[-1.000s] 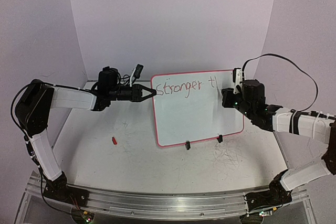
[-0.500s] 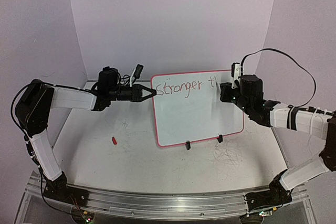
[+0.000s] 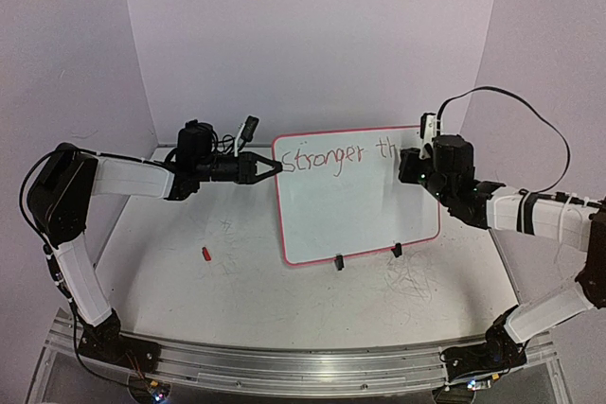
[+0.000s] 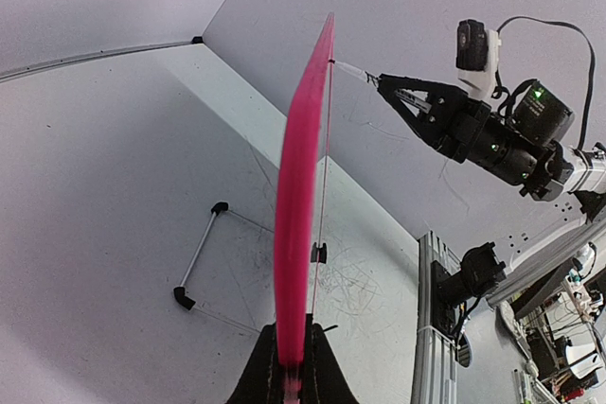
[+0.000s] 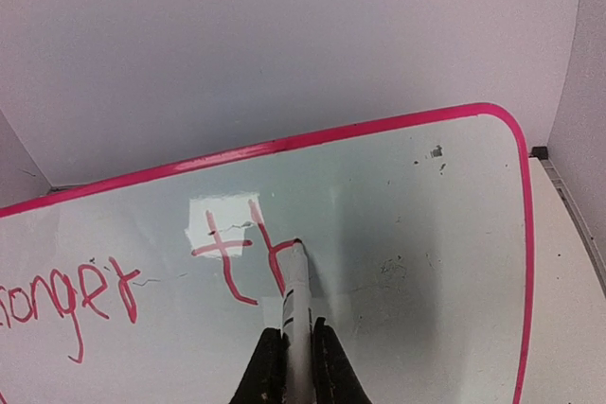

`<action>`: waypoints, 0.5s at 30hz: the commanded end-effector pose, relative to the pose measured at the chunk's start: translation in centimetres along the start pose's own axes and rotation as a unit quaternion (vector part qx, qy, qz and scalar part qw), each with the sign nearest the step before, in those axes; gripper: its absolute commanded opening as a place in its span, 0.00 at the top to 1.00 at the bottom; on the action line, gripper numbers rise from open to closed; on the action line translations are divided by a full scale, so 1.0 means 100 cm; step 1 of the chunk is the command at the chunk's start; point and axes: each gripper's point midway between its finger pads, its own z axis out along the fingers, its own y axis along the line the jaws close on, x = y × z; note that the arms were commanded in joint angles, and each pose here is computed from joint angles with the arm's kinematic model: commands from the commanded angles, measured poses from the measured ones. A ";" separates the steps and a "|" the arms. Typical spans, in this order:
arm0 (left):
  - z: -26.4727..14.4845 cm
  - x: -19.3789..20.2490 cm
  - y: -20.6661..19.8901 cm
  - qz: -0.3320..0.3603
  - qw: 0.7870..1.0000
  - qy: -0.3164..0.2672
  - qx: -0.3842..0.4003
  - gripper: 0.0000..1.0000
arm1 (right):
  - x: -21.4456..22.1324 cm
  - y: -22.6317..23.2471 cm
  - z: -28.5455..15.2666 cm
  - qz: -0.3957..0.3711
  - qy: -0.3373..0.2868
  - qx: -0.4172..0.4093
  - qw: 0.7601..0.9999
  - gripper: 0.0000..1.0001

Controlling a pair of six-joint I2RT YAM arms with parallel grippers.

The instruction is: Write a sentence on the whiteboard

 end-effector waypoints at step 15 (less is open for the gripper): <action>0.006 0.002 -0.016 0.018 1.000 0.008 0.019 1.00 | -0.011 0.001 -0.016 0.022 -0.010 -0.017 1.000 1.00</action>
